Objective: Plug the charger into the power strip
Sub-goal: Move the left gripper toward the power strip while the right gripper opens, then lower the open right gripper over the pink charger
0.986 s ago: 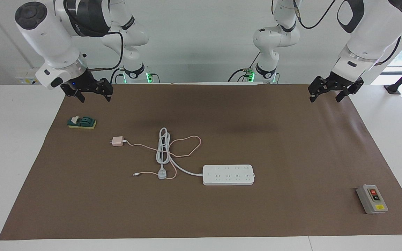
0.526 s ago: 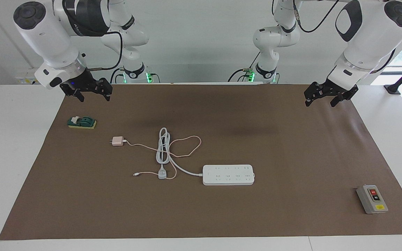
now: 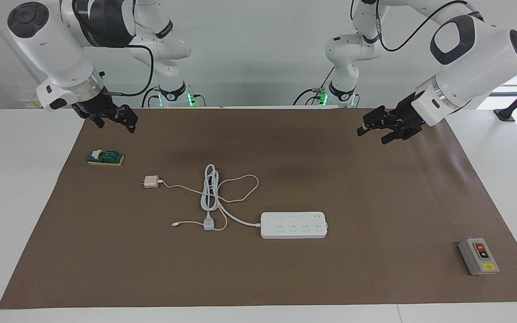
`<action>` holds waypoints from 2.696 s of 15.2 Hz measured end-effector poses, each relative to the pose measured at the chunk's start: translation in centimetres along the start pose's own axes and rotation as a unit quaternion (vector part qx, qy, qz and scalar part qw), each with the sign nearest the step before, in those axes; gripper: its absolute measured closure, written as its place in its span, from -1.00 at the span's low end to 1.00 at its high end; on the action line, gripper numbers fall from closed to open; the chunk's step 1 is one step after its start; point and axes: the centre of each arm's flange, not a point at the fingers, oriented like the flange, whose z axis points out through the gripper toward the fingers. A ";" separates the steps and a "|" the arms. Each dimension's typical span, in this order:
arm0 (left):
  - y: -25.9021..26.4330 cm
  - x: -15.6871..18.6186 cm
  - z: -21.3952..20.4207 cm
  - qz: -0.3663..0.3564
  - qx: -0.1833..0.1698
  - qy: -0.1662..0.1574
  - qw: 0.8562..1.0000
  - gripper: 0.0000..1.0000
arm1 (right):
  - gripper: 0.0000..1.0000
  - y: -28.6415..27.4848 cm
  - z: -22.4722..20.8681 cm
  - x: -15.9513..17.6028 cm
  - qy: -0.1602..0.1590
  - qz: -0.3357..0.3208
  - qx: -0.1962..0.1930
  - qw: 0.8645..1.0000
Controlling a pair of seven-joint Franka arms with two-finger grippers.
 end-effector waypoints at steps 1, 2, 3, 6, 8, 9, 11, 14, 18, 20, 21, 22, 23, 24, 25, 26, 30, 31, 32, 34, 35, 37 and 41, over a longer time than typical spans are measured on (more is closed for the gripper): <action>0.2 0.7 0.9 -0.004 -0.032 0.001 0.999 -1.00 | -1.00 0.0 0.0 0.0 0.000 0.041 0.000 0.999; 0.7 1.4 1.9 -0.006 -0.067 0.003 0.998 -1.00 | -1.00 0.0 0.1 0.0 -0.001 0.085 0.000 0.996; 1.2 1.9 2.9 -0.004 -0.098 0.006 0.995 -1.00 | -1.00 0.1 0.3 0.0 -0.004 0.128 0.000 0.992; 2.8 2.8 5.1 0.017 -0.193 0.013 0.981 -1.00 | -1.00 0.4 1.8 0.4 -0.027 0.234 0.017 0.972; 2.7 2.9 6.5 0.041 -0.251 0.021 0.967 -1.00 | -1.00 0.9 3.1 1.3 -0.038 0.274 0.037 0.960; 2.2 3.0 7.5 0.053 -0.273 0.023 0.960 -1.00 | -1.00 1.0 4.1 1.8 -0.043 0.298 0.044 0.952; 0.2 2.7 10.2 0.072 -0.303 0.025 0.950 -1.00 | -1.00 1.1 7.1 2.9 -0.060 0.347 0.058 0.934; -3.7 1.9 12.2 0.084 -0.318 0.035 0.944 -1.00 | -1.00 2.5 12.2 4.0 -0.090 0.397 0.094 0.909; -6.3 0.1 11.8 0.093 -0.341 0.049 0.934 -1.00 | -1.00 3.6 18.6 4.2 -0.107 0.449 0.139 0.876; -6.4 -0.6 12.3 0.097 -0.359 0.054 0.927 -1.00 | -1.00 3.6 21.2 4.2 -0.123 0.471 0.154 0.860; -6.4 -0.9 12.7 0.099 -0.371 0.058 0.922 -1.00 | -1.00 3.8 22.4 4.4 -0.132 0.479 0.153 0.855; -6.4 -1.3 13.2 0.100 -0.384 0.063 0.916 -1.00 | -1.00 4.3 23.5 4.7 -0.139 0.486 0.150 0.850; -6.4 -1.7 13.8 0.098 -0.400 0.064 0.909 -1.00 | -1.00 4.7 24.4 5.0 -0.144 0.492 0.147 0.846; -6.3 -2.0 14.4 0.093 -0.422 0.061 0.900 -1.00 | -1.00 5.1 25.1 5.2 -0.147 0.495 0.145 0.844; -6.2 -2.3 14.8 0.087 -0.446 0.058 0.889 -1.00 | -1.00 5.2 25.6 5.3 -0.150 0.496 0.142 0.843; -6.4 -2.6 15.3 0.077 -0.461 0.059 0.882 -1.00 | -1.00 5.2 26.1 5.4 -0.151 0.497 0.141 0.843; -7.4 -3.4 18.6 0.032 -0.476 0.054 0.877 -1.00 | -1.00 5.4 27.7 5.9 -0.163 0.510 0.146 0.832; -7.5 -3.7 19.3 0.024 -0.477 0.049 0.877 -1.00 | -1.00 5.4 27.8 5.9 -0.165 0.512 0.148 0.830; -7.5 -3.8 20.0 0.014 -0.478 0.046 0.877 -1.00 | -1.00 5.4 27.9 6.0 -0.164 0.514 0.150 0.829; -7.6 -4.1 21.1 -0.004 -0.481 0.045 0.875 -1.00 | -1.00 5.5 28.4 6.1 -0.158 0.517 0.151 0.828; -7.6 -4.1 21.6 -0.011 -0.483 0.045 0.875 -1.00 | -1.00 5.6 28.6 6.1 -0.156 0.517 0.151 0.828; -7.5 -4.0 22.5 -0.020 -0.488 0.042 0.872 -1.00 | -1.00 5.7 29.3 5.9 -0.153 0.516 0.150 0.830; -7.8 -3.8 23.5 -0.031 -0.485 0.042 0.873 -1.00 | -0.72 5.7 29.7 5.7 -0.154 0.515 0.148 0.830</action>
